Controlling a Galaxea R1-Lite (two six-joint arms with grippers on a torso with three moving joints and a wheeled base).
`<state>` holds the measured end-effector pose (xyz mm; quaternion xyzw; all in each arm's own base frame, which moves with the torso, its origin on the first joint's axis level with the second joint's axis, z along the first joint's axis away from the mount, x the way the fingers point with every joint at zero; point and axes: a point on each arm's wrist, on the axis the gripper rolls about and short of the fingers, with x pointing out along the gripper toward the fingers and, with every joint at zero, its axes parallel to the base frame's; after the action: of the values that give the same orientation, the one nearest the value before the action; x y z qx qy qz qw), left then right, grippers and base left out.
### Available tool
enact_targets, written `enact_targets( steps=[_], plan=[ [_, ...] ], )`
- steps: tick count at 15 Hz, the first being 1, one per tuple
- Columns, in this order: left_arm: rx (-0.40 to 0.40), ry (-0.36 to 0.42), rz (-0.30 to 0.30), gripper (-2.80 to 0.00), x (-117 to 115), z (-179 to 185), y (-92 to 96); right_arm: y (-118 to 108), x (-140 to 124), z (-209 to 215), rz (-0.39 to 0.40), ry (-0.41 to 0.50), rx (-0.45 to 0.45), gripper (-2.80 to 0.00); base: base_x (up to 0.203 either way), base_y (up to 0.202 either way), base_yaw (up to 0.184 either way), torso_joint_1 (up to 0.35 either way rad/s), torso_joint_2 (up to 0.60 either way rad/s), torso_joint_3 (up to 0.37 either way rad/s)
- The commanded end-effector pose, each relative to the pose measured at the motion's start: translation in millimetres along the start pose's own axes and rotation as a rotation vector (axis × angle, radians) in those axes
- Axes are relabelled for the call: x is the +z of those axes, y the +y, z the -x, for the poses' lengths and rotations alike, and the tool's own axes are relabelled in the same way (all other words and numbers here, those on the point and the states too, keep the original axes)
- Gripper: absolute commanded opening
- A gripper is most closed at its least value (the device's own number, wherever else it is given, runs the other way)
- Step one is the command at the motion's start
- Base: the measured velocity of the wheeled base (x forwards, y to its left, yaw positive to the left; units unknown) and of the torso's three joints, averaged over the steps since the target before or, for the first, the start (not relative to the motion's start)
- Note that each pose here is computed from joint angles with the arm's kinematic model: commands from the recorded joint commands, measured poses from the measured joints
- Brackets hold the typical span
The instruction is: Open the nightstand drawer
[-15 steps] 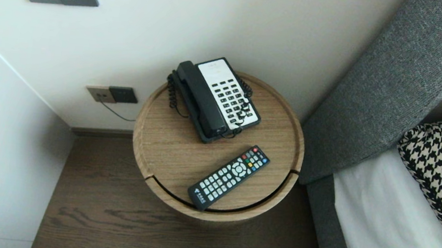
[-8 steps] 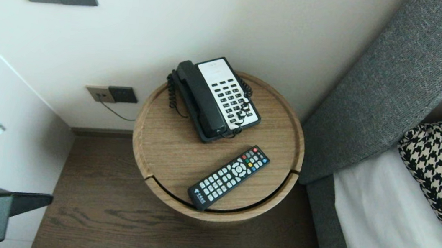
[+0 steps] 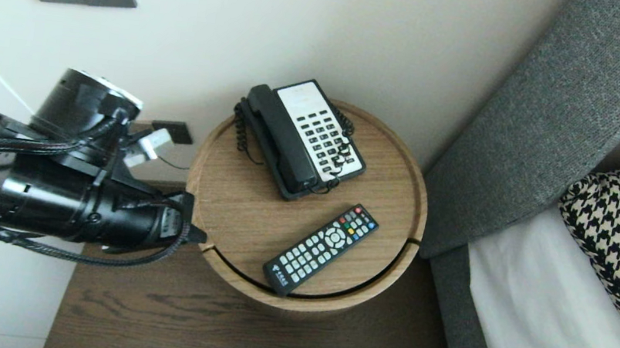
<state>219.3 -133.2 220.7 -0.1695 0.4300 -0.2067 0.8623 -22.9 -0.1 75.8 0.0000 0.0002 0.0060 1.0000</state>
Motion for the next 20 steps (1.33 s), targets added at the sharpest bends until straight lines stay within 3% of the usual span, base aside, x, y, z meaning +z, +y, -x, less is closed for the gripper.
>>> enact_targets(
  steps=[1, 7, 20],
  plan=[
    [0.005, 0.062, -0.001, -2.80, 2.9, -33.9, -8.5, 0.0, -0.1, 0.1, 0.000, -0.002, 0.000, -2.80, 0.000, 0.000, 0.000, 0.000, 0.00, 0.000],
    [0.015, 0.063, 0.013, -2.80, 2.7, -62.0, -14.1, 0.0, -0.1, 0.1, 0.000, -0.002, 0.000, -2.80, 0.000, 0.000, 0.000, 0.000, 0.00, 0.000],
    [0.013, 0.115, 0.001, -2.80, -21.2, -53.5, -14.7, 0.0, -0.1, 0.1, 0.000, -0.002, 0.000, -2.80, 0.000, 0.000, 0.000, 0.000, 0.00, 0.000]
  ],
)
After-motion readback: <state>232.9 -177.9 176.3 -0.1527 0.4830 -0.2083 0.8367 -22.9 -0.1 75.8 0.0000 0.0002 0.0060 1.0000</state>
